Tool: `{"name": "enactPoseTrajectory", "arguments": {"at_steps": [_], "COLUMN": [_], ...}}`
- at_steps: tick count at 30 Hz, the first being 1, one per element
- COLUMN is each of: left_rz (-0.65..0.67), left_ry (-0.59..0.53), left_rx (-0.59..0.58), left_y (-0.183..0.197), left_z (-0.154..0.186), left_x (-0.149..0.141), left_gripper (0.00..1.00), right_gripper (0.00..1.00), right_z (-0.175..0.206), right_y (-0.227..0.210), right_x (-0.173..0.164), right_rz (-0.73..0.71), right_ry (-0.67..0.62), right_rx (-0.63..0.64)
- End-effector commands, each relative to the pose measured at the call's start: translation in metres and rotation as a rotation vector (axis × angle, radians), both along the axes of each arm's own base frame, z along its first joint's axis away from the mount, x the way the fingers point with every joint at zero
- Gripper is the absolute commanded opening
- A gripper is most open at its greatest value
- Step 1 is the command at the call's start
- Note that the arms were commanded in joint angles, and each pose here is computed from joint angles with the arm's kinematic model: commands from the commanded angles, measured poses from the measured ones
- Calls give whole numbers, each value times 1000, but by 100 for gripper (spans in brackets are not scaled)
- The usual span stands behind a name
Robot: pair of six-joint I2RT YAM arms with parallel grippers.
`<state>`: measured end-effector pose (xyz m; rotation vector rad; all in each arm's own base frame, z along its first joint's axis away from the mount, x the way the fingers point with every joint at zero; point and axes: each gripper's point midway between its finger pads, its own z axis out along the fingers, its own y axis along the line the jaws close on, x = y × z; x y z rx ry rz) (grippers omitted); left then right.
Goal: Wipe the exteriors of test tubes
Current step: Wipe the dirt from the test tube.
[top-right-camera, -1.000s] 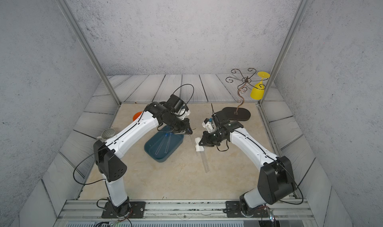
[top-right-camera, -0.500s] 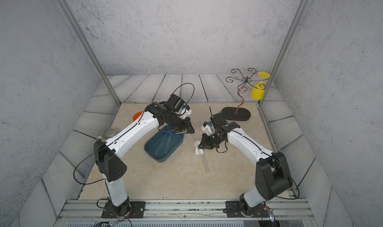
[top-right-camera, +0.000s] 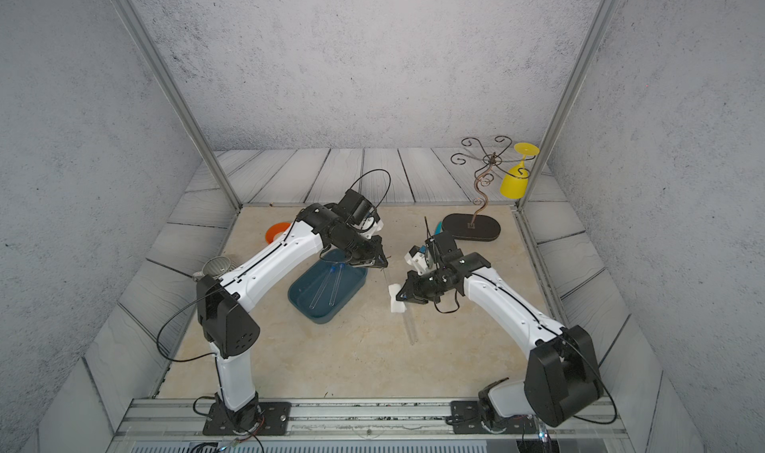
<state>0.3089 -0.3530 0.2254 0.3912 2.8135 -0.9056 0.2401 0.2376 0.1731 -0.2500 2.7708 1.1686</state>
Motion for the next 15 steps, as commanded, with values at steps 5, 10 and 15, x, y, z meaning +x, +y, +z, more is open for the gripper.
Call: {"name": "enactPoseTrajectory", "arguments": {"at_steps": [5,10,15], "left_rz": [-26,-47,-65], "left_ry": [-4,-5,-12], "left_rx": [7,43,66], "left_y": [-4,-3,-1], "left_z": [4,-3,-6], "left_x": [-6,-16,-20], "left_gripper": [14,14,14], "right_gripper": [7,7,7], "right_z": [2,10,15], "right_y": [3,2,4], "right_x": [17,30,37], "right_rz": [19,23,36], "right_ry": [-24,-45,-52], "right_rx": [-48,-66,-77]}}
